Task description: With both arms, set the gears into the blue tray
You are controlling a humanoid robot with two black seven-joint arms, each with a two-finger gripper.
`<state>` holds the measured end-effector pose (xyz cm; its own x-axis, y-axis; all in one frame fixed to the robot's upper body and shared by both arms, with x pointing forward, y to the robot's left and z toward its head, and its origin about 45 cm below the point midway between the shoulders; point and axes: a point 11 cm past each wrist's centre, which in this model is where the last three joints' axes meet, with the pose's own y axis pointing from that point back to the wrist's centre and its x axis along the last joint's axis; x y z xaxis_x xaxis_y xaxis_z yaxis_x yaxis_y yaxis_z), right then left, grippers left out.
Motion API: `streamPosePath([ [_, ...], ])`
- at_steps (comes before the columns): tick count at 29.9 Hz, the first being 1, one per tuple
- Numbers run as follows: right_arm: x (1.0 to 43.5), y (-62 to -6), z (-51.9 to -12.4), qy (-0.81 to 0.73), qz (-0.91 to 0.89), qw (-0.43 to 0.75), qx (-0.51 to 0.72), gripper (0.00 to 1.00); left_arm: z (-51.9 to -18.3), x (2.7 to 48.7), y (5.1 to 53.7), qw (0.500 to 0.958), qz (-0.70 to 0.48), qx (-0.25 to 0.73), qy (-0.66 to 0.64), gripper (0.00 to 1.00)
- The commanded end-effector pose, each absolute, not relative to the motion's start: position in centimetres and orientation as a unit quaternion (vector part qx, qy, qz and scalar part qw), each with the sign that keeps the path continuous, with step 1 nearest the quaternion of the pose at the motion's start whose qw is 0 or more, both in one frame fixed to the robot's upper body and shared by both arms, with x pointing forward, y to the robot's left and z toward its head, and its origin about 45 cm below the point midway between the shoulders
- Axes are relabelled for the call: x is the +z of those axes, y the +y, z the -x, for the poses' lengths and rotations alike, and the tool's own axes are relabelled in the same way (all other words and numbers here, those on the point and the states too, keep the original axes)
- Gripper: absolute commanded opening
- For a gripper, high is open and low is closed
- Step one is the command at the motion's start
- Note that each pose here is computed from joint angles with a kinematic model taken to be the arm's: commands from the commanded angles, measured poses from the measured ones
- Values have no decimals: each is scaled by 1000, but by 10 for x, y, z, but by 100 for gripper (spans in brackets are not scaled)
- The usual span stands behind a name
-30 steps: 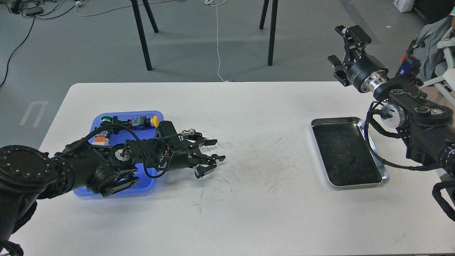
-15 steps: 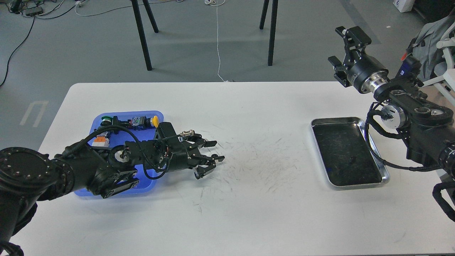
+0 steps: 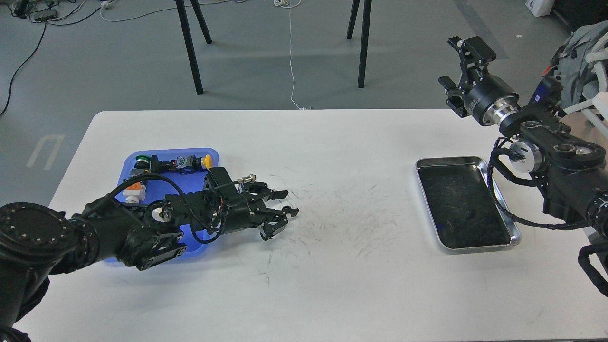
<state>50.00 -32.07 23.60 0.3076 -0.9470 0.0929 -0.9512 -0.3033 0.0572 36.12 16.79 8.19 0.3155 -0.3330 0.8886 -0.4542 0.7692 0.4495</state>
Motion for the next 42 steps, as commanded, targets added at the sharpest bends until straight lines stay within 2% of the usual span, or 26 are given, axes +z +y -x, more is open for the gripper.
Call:
streamPosePath([
  [1,237,-320,-500,-587,-807,50,21,98,-355,82,162,750,-327,46,-573,66],
  [6,237,-320,-501,-587,-808,51,22,98,-352,82,163,754,-325,43,-570,69],
  [15,237,-320,-501,-586,-808,52,23,98,-360,87,167,741,-331,39,-582,60],
  [42,236,-320,-500,-587,-808,53,22,98,-365,85,169,734,-339,37,-587,55],
])
